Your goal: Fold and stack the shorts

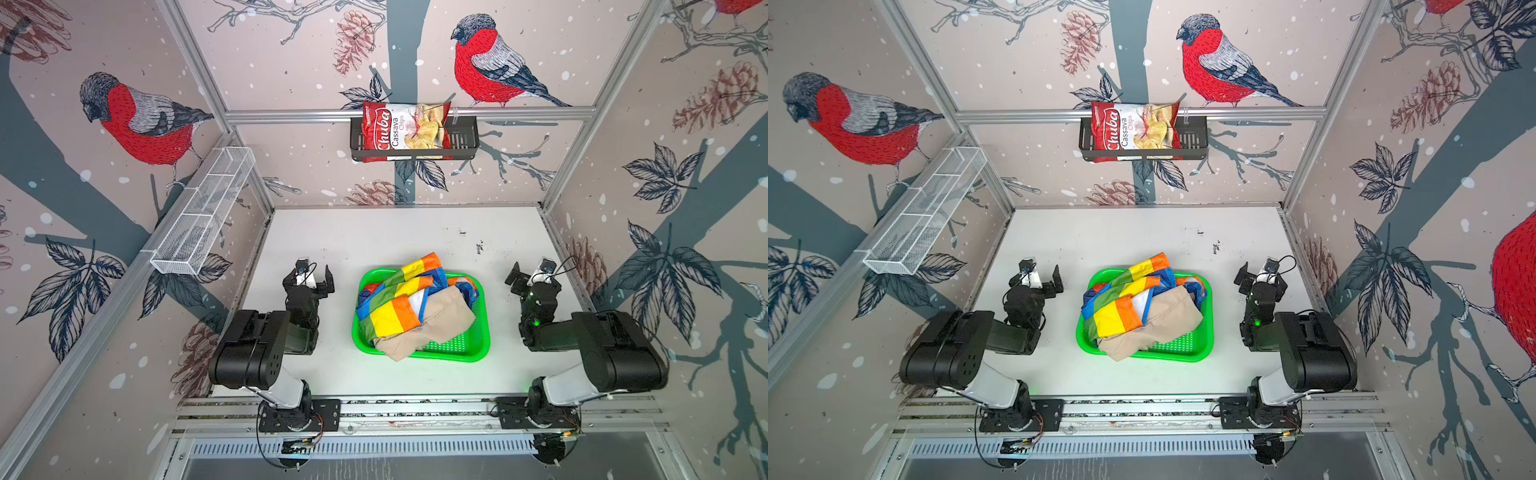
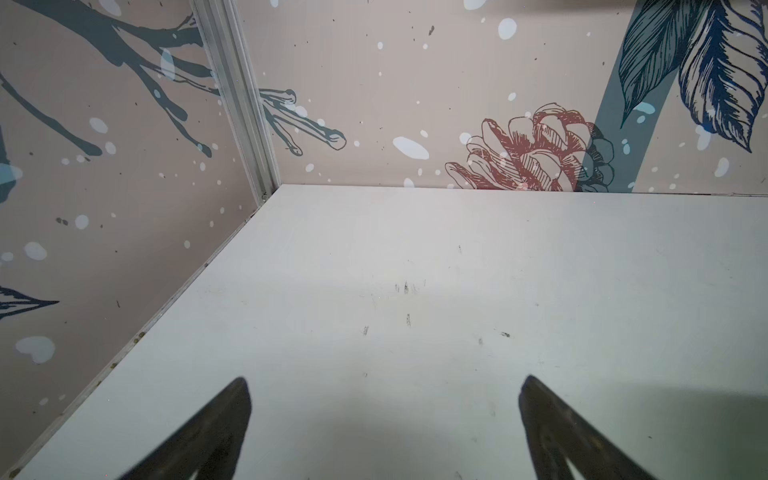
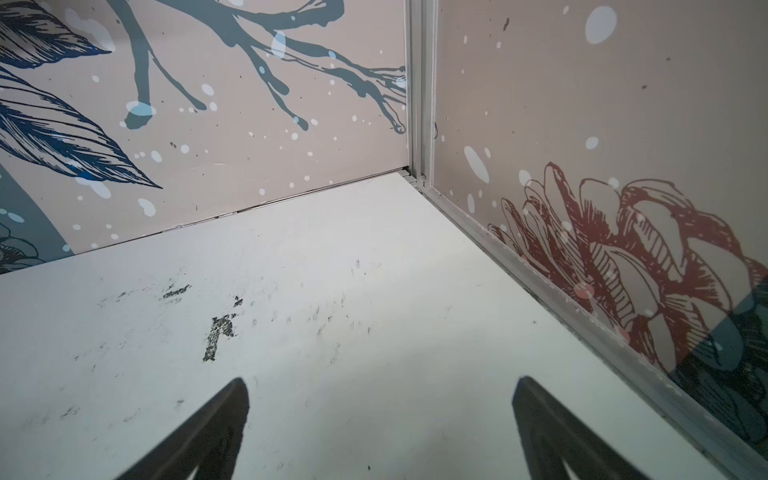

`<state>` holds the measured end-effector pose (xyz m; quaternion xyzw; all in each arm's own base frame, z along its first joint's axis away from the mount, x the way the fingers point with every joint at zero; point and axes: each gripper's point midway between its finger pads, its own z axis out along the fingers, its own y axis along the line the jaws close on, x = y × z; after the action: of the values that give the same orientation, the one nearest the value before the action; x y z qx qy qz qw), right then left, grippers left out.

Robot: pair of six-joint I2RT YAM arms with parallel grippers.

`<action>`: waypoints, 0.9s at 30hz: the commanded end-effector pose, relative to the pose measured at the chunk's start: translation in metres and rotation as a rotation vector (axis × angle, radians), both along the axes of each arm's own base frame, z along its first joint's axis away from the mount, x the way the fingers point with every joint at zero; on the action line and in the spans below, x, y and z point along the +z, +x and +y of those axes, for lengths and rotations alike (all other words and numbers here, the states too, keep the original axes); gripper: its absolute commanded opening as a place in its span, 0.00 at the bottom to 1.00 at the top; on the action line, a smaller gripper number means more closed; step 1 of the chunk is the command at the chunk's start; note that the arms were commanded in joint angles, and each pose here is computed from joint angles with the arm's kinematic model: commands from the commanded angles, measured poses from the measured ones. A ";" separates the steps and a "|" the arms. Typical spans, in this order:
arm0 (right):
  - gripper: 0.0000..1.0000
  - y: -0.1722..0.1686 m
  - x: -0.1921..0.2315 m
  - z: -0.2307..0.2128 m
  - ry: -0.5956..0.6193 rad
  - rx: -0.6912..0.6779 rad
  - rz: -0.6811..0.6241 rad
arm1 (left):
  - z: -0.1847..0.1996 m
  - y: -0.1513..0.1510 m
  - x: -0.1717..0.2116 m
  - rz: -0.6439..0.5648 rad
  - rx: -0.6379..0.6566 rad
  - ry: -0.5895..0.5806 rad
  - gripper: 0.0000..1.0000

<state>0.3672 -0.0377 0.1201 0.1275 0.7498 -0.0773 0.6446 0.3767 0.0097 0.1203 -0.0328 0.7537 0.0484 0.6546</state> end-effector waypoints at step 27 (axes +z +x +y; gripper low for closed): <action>0.99 0.000 0.008 0.001 0.006 0.007 -0.034 | 0.001 0.001 0.009 -0.036 0.005 0.001 0.99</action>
<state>0.3656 -0.0376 0.1194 0.1268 0.7504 -0.0762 0.6442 0.3767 0.0097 0.1200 -0.0326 0.7540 0.0482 0.6543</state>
